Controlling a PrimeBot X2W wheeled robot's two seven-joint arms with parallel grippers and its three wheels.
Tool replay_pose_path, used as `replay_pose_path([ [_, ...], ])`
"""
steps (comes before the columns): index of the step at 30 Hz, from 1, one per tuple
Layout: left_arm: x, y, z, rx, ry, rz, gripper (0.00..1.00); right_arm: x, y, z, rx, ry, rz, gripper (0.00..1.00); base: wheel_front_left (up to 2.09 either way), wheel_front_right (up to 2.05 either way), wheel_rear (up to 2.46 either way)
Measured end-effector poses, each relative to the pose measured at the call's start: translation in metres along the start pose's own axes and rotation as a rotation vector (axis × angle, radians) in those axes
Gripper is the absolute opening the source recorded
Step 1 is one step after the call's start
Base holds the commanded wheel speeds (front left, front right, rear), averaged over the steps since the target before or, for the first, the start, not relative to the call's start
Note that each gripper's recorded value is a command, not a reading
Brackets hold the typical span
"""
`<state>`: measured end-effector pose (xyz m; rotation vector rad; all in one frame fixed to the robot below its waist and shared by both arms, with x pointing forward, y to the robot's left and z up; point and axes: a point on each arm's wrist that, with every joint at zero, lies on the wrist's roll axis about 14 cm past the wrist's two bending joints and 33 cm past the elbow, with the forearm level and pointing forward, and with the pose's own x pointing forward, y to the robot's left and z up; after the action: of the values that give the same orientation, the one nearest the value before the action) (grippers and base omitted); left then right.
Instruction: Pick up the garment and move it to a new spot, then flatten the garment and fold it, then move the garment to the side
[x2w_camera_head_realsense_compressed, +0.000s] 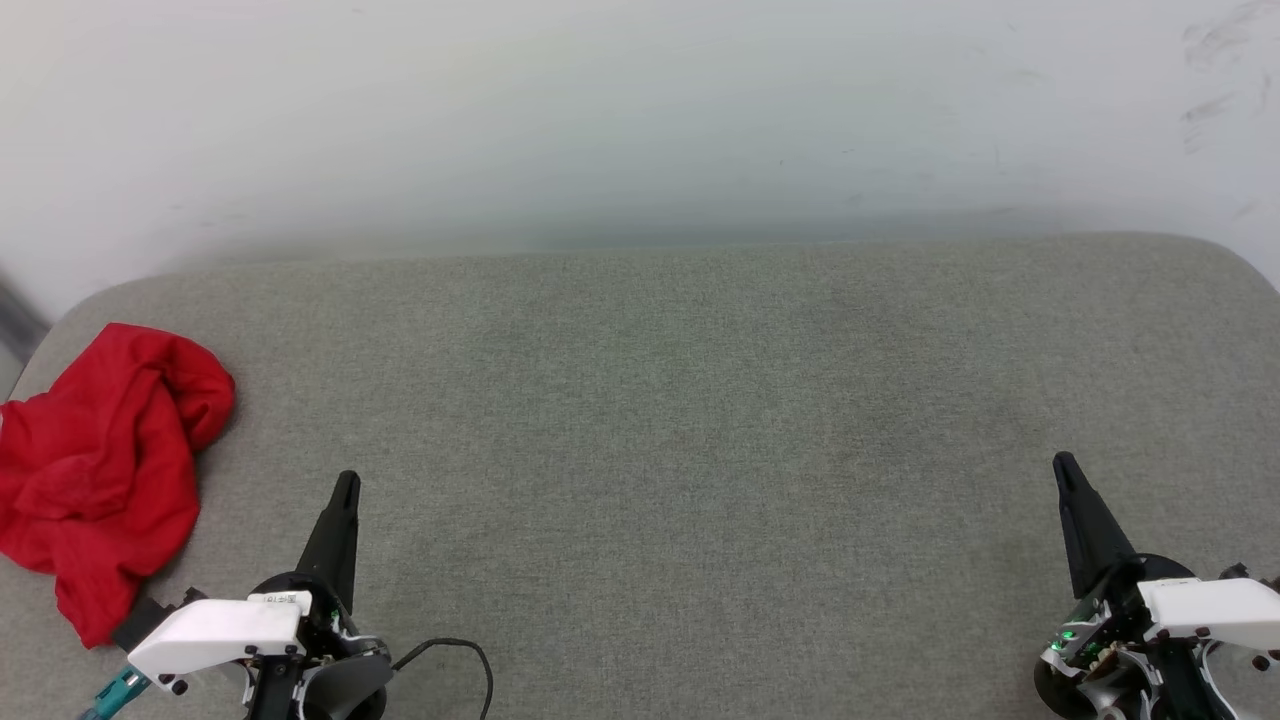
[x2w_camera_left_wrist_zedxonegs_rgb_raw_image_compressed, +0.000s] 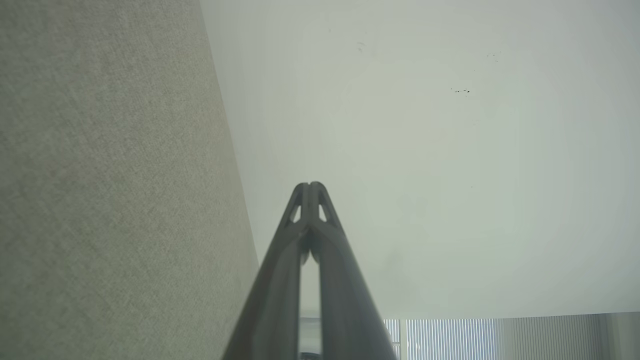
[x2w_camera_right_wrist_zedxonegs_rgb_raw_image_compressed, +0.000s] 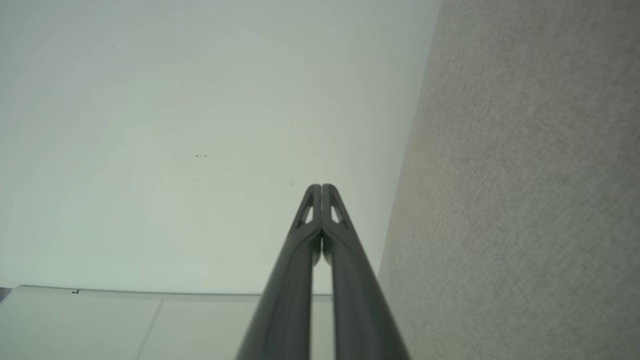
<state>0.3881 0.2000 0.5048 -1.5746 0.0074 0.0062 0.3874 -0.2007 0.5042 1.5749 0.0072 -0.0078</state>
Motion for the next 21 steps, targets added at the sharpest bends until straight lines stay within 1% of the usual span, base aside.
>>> replay_pose_path([
  [4, 0.0, 0.0, 0.0, 0.0, 0.0, 0.0, 0.0, 0.0, 0.0, 0.0, 0.0, 0.0, 0.0, 0.0, 0.0, 0.0, 0.0],
  [5, 0.0, 0.001, 0.0, -0.001, 0.0, 0.002, 1.0, 0.0, -0.001, 0.0, 0.0, 0.0, -0.003, 1.0, 0.0, 0.0, 0.0],
  [11, -0.015, 0.032, -0.001, -0.01, -0.004, 0.096, 1.0, -0.016, -0.032, 0.001, 0.005, -0.008, -0.095, 1.0, 0.0, 0.0, 0.0],
  [21, -0.016, 0.03, 0.002, 0.026, -0.038, 0.091, 1.0, -0.018, -0.032, 0.004, -0.06, -0.036, -0.098, 1.0, 0.0, 0.0, 0.0],
])
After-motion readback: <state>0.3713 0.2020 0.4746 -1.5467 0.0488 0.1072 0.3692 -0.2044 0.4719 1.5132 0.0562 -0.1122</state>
